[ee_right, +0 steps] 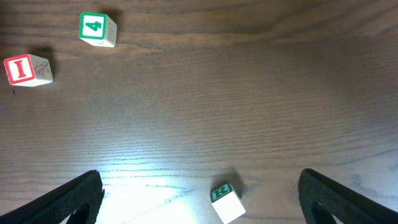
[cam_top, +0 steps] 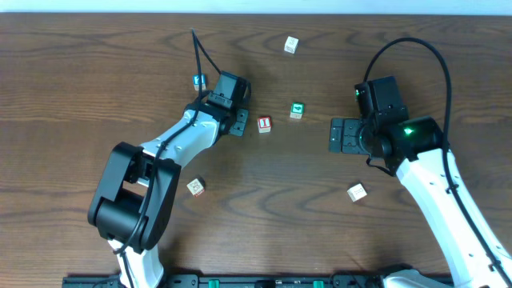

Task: Spell out Ai2
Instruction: 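Carry the 'A' block with the left gripper toward the 'I' block, then lower the 'A' block just left of the 'I' block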

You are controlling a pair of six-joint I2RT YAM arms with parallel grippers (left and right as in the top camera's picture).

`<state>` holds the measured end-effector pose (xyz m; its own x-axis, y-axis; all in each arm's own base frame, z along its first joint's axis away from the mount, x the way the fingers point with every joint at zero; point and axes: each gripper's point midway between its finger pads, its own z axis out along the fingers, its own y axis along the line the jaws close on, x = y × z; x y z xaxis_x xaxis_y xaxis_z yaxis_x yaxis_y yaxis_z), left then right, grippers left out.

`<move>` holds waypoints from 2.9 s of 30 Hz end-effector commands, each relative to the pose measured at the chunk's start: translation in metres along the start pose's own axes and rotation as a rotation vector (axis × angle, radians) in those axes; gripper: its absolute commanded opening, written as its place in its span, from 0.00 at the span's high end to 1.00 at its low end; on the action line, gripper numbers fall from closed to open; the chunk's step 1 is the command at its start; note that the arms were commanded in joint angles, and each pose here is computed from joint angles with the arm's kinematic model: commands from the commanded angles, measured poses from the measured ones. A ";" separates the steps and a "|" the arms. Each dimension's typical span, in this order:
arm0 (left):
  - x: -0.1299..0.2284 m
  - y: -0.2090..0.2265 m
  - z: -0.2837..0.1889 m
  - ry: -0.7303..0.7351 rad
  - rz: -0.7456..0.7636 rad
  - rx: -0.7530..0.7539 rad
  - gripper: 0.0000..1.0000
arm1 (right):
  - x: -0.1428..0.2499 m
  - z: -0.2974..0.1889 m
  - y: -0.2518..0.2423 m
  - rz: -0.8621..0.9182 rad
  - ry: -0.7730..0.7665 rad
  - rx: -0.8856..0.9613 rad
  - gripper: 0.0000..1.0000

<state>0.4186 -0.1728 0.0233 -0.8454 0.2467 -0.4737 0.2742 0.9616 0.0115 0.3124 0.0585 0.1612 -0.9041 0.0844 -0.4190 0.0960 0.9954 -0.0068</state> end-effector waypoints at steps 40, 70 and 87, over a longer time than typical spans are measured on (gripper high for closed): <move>-0.008 0.011 0.009 -0.040 -0.173 -0.052 0.47 | 0.001 0.002 -0.005 0.012 0.005 0.024 0.01; -0.011 0.010 0.031 -0.070 -0.173 -0.049 0.74 | 0.002 0.002 -0.005 0.011 0.008 0.026 0.01; 0.005 -0.031 0.010 0.016 -0.298 0.064 0.69 | 0.002 0.002 -0.006 0.011 0.006 0.033 0.01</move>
<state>0.4161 -0.1896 0.0038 -0.8948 -0.0194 -0.4460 0.0427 0.9908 -0.1288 0.3115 0.0559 0.1610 -0.9047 0.0834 -0.4178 0.1013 0.9946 -0.0208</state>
